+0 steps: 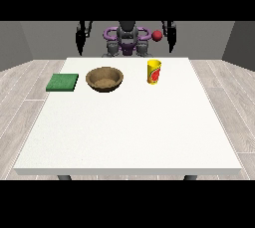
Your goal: Pick the cup and pour the ball into the bowl, then pick the bowl and place it on the pad
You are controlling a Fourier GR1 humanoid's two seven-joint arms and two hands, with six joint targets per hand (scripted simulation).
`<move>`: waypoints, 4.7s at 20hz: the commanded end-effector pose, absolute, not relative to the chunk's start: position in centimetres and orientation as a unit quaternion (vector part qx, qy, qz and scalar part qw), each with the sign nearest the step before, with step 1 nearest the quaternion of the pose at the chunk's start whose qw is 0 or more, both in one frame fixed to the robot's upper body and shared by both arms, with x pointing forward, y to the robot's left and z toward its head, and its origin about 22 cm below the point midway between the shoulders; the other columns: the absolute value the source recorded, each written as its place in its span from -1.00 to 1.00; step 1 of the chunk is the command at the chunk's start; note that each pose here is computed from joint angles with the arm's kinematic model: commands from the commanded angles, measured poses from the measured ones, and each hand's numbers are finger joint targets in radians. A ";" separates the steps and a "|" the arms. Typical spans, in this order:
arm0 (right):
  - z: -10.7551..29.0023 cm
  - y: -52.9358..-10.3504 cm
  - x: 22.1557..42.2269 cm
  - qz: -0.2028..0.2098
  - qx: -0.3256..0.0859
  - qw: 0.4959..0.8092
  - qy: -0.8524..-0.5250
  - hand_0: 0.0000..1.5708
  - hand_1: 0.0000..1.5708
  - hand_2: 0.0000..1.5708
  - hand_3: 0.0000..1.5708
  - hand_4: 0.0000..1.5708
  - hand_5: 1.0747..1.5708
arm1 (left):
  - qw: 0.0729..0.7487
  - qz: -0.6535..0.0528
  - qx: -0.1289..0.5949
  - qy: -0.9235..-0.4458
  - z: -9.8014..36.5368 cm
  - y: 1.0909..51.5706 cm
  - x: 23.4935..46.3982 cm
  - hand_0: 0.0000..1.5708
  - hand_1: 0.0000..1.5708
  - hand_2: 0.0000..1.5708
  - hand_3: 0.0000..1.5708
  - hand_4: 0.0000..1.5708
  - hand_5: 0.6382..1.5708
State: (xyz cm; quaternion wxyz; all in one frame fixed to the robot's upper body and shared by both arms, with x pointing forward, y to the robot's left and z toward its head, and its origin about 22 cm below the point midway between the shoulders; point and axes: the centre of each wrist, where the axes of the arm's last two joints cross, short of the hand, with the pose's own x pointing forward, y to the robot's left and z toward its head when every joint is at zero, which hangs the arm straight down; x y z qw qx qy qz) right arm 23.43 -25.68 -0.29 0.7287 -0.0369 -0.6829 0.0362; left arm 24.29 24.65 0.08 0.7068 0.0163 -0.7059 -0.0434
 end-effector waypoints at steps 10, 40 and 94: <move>3.2 -32.2 21.7 0.013 -0.011 0.711 -0.703 -1.00 -1.00 -1.00 -1.00 -1.00 0.99 | 0.687 0.031 -0.005 -0.726 6.7 27.7 25.1 -1.00 -1.00 -1.00 -1.00 -1.00 0.97; 5.6 -32.5 27.6 0.033 0.033 0.568 -0.822 -1.00 -1.00 -1.00 -1.00 -1.00 1.00 | 0.547 0.045 0.051 -0.835 -4.7 26.7 31.6 -1.00 -1.00 -1.00 -1.00 -1.00 0.89; -0.1 -40.1 27.0 0.025 0.033 0.670 -0.741 -1.00 -1.00 -1.00 -1.00 -1.00 1.00 | 0.456 -0.368 0.500 -0.638 5.2 19.1 41.6 0.93 0.93 1.00 1.00 1.00 0.23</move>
